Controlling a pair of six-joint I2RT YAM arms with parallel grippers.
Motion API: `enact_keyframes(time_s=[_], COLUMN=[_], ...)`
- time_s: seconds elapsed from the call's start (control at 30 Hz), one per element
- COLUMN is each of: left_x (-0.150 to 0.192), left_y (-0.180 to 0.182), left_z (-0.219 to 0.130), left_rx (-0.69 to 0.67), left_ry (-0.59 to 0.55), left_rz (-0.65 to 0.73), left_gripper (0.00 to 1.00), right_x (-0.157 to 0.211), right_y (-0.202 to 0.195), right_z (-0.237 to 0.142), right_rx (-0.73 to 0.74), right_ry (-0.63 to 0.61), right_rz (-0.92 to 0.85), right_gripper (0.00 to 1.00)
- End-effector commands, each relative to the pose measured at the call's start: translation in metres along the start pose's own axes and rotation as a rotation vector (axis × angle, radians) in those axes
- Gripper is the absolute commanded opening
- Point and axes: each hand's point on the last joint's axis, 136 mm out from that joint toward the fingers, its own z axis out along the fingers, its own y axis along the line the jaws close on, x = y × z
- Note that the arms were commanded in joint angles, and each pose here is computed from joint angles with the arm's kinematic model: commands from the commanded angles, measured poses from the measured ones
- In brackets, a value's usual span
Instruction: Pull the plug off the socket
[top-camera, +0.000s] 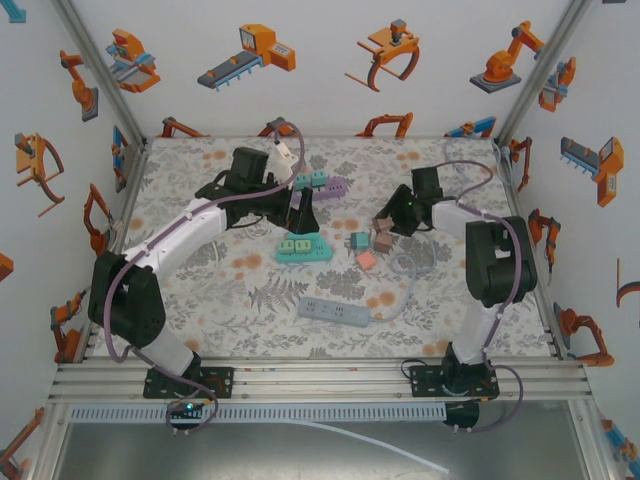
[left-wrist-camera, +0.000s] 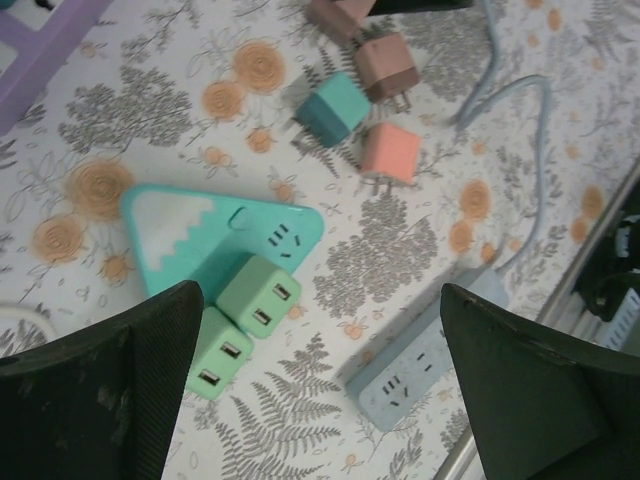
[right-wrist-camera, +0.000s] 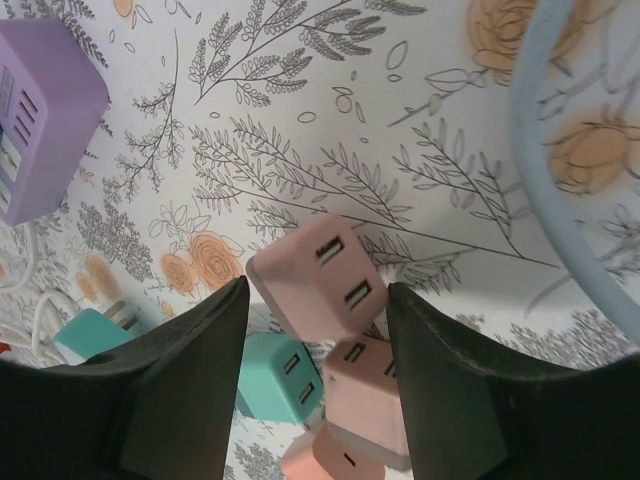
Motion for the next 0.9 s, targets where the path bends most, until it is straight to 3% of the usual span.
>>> enact_keyframes(time_s=[0.0, 0.17, 0.3, 0.43, 0.63, 0.73, 0.87], left_x=[0.003, 0.018, 0.019, 0.021, 0.027, 0.032, 0.038], left_y=[0.019, 0.044, 0.058, 0.073, 0.090, 0.102, 0.116], left_z=[0.001, 0.009, 0.013, 0.016, 0.018, 0.018, 0.019], left_rx=[-0.112, -0.197, -0.164, -0.150, -0.182, -0.222, -0.250], left_ry=[0.034, 0.126, 0.115, 0.126, 0.137, 0.148, 0.164], left_rz=[0.018, -0.037, -0.148, -0.252, -0.306, -0.328, -0.375], left_gripper=[0.95, 0.93, 0.92, 0.92, 0.92, 0.92, 0.92], right_x=[-0.019, -0.036, -0.024, 0.021, 0.114, 0.153, 0.184], right_y=[0.011, 0.059, 0.114, 0.162, 0.196, 0.200, 0.206], right_z=[-0.033, -0.079, -0.116, -0.143, -0.160, -0.156, -0.139], right_rx=[-0.004, -0.148, -0.300, -0.516, -0.869, -0.973, -1.017], right_ry=[-0.084, -0.203, -0.310, -0.371, -0.414, -0.411, -0.358], right_rz=[-0.059, -0.301, -0.659, -1.049, -1.561, -1.750, -1.869], right_gripper=[0.55, 0.54, 0.54, 0.55, 0.55, 0.56, 0.57])
